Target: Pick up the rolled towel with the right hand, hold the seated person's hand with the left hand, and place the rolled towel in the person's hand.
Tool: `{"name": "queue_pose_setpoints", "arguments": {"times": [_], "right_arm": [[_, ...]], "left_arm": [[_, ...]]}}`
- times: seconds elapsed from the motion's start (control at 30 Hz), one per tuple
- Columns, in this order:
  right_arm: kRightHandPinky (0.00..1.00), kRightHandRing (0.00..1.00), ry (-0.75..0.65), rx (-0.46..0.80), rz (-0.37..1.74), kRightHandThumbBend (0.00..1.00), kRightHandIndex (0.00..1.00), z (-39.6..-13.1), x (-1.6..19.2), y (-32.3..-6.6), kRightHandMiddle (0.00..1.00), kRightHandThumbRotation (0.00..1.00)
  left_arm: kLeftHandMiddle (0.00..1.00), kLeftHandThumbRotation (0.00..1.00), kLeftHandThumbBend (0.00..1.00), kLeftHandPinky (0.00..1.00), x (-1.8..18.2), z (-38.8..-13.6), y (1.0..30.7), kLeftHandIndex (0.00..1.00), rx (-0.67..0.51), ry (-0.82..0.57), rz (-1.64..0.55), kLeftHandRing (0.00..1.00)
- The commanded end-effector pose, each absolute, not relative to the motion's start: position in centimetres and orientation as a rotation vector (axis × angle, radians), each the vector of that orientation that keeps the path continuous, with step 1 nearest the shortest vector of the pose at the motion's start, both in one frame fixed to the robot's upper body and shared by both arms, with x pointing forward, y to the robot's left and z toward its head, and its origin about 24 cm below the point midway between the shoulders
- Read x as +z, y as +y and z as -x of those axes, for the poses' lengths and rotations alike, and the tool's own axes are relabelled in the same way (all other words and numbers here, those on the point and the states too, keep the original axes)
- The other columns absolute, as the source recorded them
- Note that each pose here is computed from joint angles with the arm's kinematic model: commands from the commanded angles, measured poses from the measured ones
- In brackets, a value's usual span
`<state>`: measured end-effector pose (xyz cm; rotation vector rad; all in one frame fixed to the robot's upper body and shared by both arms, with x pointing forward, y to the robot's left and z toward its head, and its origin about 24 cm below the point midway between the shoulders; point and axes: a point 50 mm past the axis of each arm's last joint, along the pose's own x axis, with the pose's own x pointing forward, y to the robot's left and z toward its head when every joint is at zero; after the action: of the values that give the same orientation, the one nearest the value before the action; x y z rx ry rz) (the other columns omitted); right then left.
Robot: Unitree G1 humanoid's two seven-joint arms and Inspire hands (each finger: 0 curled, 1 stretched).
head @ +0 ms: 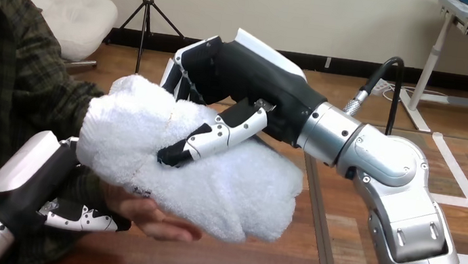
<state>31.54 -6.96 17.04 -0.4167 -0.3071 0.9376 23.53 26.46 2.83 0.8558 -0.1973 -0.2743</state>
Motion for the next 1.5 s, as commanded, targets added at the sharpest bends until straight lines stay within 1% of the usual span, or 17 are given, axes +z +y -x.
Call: {"name": "queue_pose_setpoints", "arguments": {"times": [0.0,0.23,0.3,0.6,1.03,1.47], "right_arm": [[0.22,0.28,-0.414,0.906,0.429,0.90,0.40,-31.84,19.67,-6.59,0.35,0.00],[0.29,0.36,-0.395,0.902,0.428,0.93,0.43,-31.92,19.53,-6.73,0.43,0.00],[0.34,0.41,-0.390,0.901,0.431,0.94,0.47,-31.90,19.52,-6.77,0.47,0.01],[0.42,0.50,-0.382,0.899,0.426,0.95,0.54,-31.84,19.41,-6.90,0.54,0.03],[0.44,0.52,-0.363,0.915,0.430,0.93,0.57,-31.82,19.08,-7.12,0.56,0.06],[0.42,0.52,-0.365,0.930,0.427,0.89,0.57,-31.81,18.87,-7.36,0.56,0.10]], "left_arm": [[0.49,0.16,0.87,0.33,1.97,-23.73,25.04,0.51,-0.330,-0.191,-0.819,0.41],[0.49,0.15,0.86,0.33,2.01,-23.69,25.10,0.51,-0.331,-0.191,-0.819,0.40],[0.49,0.15,0.86,0.33,2.02,-23.68,25.11,0.51,-0.330,-0.192,-0.817,0.40],[0.49,0.16,0.86,0.33,2.01,-23.58,25.20,0.51,-0.326,-0.192,-0.815,0.41],[0.50,0.15,0.85,0.34,2.16,-23.36,25.22,0.51,-0.331,-0.198,-0.809,0.41],[0.49,0.17,0.84,0.35,2.09,-23.13,25.32,0.51,-0.333,-0.203,-0.811,0.41]]}}
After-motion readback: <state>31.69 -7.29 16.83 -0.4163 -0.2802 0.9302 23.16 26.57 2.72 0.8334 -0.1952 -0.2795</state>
